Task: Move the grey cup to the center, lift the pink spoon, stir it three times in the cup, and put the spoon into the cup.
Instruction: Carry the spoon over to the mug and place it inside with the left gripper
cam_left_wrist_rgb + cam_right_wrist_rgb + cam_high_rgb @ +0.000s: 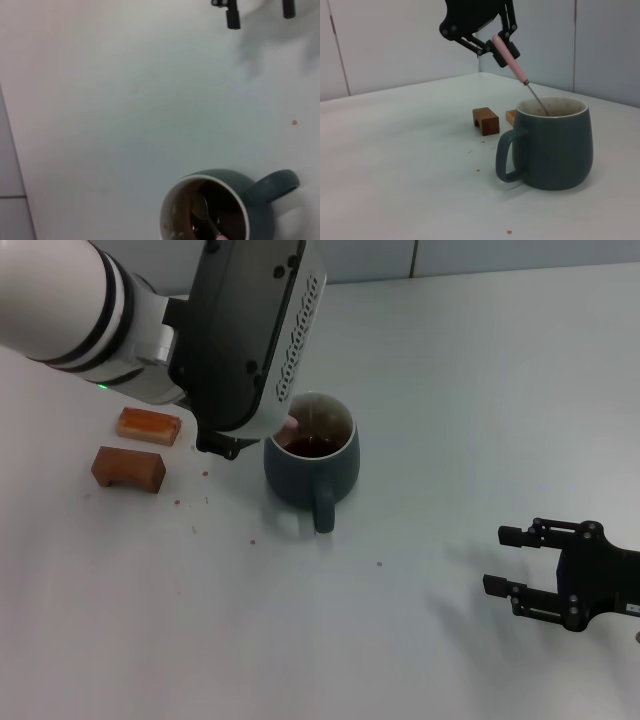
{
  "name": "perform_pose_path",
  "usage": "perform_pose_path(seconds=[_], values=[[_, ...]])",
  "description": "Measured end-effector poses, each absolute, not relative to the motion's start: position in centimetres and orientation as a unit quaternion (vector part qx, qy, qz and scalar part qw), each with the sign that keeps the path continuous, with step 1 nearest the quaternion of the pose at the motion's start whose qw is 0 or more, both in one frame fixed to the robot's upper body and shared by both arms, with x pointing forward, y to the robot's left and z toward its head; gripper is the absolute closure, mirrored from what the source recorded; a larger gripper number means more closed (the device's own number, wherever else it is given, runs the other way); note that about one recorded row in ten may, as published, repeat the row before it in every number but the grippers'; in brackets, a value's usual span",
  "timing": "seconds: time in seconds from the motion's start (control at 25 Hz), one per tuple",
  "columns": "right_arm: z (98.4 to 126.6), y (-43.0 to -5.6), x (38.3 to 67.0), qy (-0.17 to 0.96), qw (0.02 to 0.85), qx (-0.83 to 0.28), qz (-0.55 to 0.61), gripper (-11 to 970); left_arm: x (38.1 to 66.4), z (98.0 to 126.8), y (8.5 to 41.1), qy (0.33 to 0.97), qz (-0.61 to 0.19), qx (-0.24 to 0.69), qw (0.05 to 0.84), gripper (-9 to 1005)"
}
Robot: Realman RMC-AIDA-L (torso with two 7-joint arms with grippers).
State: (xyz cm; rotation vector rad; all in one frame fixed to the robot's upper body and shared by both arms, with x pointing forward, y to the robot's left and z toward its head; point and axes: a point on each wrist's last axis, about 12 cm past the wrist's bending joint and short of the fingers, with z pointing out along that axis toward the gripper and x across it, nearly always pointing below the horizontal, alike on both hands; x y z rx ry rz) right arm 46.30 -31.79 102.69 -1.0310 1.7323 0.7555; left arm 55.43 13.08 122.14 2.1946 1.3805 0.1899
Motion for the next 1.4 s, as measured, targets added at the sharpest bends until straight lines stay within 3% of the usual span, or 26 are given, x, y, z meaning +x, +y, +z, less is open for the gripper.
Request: perform_pose_path(seconds=[0.44, 0.84, 1.4], values=[[102.7, -31.8, 46.3, 0.708, 0.474, -0.422, 0.309, 336, 55.5, 122.0, 14.3, 0.541, 0.089, 0.800, 0.242, 792], [102.8, -31.8, 46.4, 0.708, 0.473, -0.424, 0.309, 336, 54.3, 122.4, 13.4, 0.517, 0.056, 0.815, 0.256, 787], [102.7, -31.9, 46.2, 0.709, 0.473, -0.422, 0.309, 336, 55.8, 121.3, 13.2, 0.529, 0.092, 0.800, 0.268, 780]])
